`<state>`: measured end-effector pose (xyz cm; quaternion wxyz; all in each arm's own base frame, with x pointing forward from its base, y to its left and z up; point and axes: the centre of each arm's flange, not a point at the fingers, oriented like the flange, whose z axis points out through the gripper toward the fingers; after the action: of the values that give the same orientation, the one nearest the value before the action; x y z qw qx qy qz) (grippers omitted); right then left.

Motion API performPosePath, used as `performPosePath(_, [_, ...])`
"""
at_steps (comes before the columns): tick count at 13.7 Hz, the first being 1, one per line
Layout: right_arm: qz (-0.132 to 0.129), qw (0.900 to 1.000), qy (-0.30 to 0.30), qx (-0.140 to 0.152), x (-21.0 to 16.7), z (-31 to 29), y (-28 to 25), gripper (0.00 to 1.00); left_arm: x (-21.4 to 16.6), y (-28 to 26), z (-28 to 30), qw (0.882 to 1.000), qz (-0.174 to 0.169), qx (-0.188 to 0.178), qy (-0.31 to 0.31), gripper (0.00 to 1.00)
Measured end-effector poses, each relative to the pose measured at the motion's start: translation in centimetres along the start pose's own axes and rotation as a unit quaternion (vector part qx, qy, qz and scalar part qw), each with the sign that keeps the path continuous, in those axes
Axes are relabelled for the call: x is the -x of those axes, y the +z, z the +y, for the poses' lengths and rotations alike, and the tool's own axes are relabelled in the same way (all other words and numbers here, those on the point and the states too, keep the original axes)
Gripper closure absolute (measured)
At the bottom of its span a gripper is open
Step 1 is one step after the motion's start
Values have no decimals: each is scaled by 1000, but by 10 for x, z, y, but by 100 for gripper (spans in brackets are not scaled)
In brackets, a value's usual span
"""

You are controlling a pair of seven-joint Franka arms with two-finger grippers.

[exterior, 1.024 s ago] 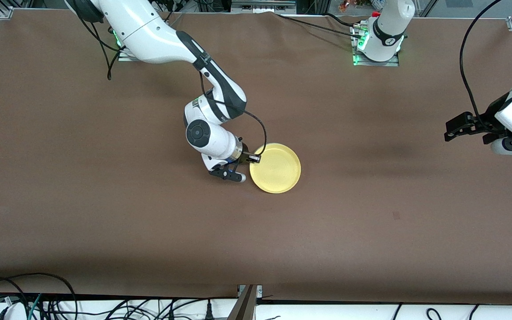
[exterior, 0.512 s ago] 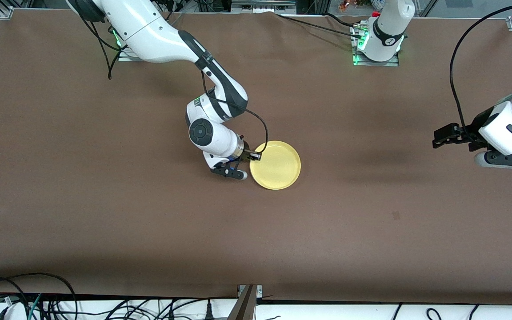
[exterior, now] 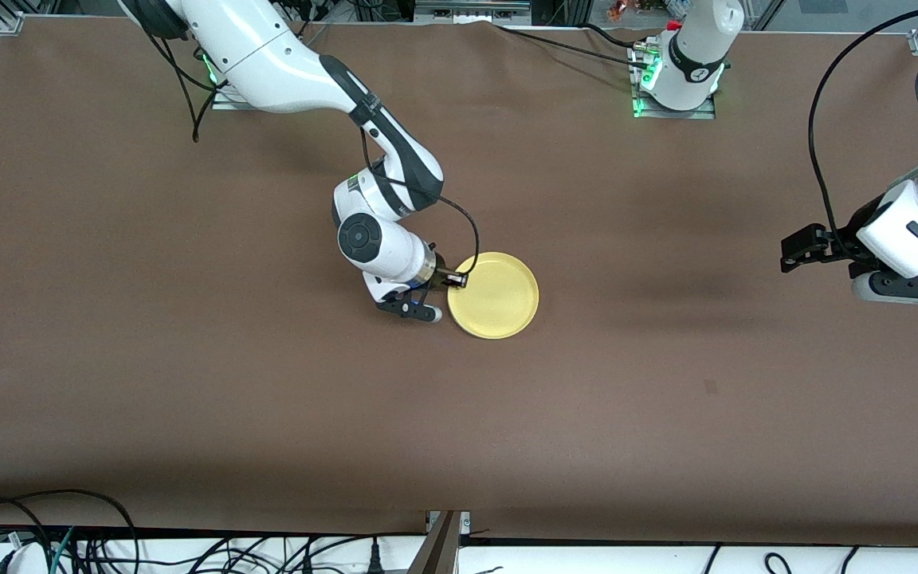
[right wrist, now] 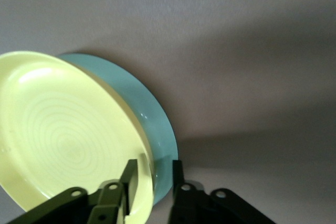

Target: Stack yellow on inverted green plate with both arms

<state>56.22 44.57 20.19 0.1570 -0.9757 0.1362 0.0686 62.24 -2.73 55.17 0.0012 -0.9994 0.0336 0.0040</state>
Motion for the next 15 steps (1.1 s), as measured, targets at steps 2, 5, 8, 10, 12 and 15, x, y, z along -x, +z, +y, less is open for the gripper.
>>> performPosePath(2, [16,999,-21,33,-20,7,-34,38,0,0,1,1000,0,0,1,0])
performPosePath(5, [8,993,-73,89,-65,36,-126,8,0,0,0,1000,1,0,0,0])
performPosePath(8, [-20,987,-116,113,-111,94,-207,0,0,0,0,1000,1,-1,0,0])
performPosePath(10, [-30,982,-132,130,-140,144,-248,0,0,0,0,1000,1,-1,0,0])
performPosePath(12, [-30,977,-158,140,-159,191,-294,0,0,0,0,1000,1,-1,0,0])
performPosePath(15, [-25,979,-152,133,-152,233,-371,0,0,-1,0,1000,1,-1,0,0])
